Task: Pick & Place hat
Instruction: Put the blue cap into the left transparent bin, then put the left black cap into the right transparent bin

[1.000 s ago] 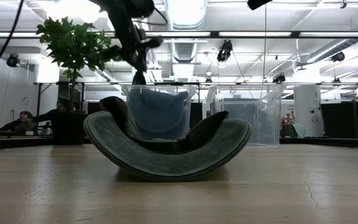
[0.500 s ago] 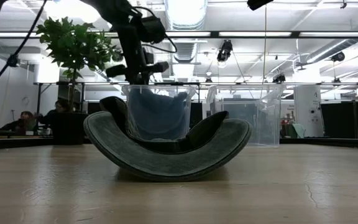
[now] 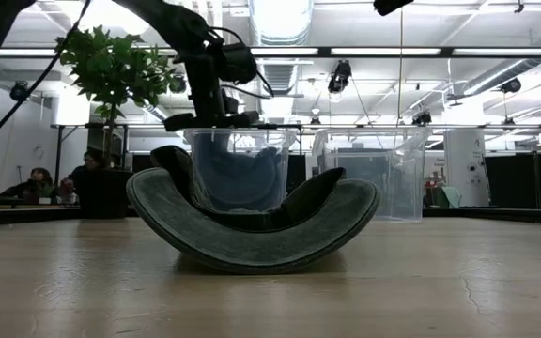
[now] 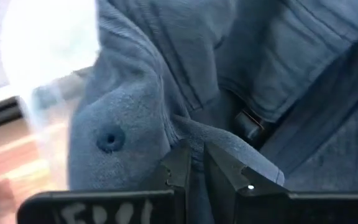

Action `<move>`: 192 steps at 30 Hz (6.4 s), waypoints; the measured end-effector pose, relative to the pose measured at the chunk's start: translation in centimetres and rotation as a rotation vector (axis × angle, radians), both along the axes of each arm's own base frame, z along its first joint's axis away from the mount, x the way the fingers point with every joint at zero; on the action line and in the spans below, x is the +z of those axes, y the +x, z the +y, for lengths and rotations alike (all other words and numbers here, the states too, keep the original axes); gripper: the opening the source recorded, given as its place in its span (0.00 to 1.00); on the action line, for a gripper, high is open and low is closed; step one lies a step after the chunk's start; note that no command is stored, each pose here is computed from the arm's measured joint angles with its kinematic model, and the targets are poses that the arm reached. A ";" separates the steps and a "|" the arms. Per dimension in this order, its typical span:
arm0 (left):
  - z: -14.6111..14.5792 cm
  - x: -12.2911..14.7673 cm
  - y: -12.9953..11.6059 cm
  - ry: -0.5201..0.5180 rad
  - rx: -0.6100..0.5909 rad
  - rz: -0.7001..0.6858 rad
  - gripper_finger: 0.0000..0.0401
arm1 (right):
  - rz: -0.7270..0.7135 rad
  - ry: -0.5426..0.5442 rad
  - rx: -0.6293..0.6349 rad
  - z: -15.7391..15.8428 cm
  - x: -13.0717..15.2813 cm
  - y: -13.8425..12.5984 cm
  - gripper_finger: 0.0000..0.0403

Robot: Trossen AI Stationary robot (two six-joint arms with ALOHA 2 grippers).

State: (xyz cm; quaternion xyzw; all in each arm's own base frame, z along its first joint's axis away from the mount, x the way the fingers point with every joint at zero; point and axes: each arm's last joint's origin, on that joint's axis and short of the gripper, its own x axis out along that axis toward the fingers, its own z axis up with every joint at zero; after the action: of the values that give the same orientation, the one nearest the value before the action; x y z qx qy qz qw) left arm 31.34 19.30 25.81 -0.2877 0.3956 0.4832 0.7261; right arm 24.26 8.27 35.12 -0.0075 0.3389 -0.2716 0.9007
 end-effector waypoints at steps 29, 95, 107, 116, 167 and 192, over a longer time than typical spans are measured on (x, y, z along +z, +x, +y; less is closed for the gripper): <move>-10.0 13.7 -3.1 0.080 -0.204 -0.162 0.10 | 0.024 0.087 0.033 0.2 -0.2 0.0 0.31; -35.5 -1.6 -9.4 -0.231 -0.389 -0.803 0.10 | 0.084 0.398 0.316 3.1 -4.3 4.5 0.49; -38.5 -4.5 -5.6 -0.269 -0.215 -0.633 0.10 | 0.037 0.373 0.378 0.8 -1.2 -1.4 0.49; -37.1 -4.0 -3.2 -0.348 -0.048 -0.520 0.10 | 0.019 0.391 0.367 -0.4 -2.1 -4.1 0.49; -34.8 -2.9 -2.7 -0.393 0.021 -0.344 0.10 | -0.025 0.436 0.335 -1.4 -3.5 -6.4 0.49; -34.5 -4.6 -1.6 -0.377 0.049 -0.318 0.42 | -0.024 0.437 0.336 -1.4 -3.5 -6.4 0.49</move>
State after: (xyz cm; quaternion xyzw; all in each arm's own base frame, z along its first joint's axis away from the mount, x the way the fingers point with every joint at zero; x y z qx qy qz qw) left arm 29.77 -15.17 21.24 -0.5000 0.3522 0.3670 0.7008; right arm 17.87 6.91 31.64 0.1341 0.3728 -0.0390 0.9173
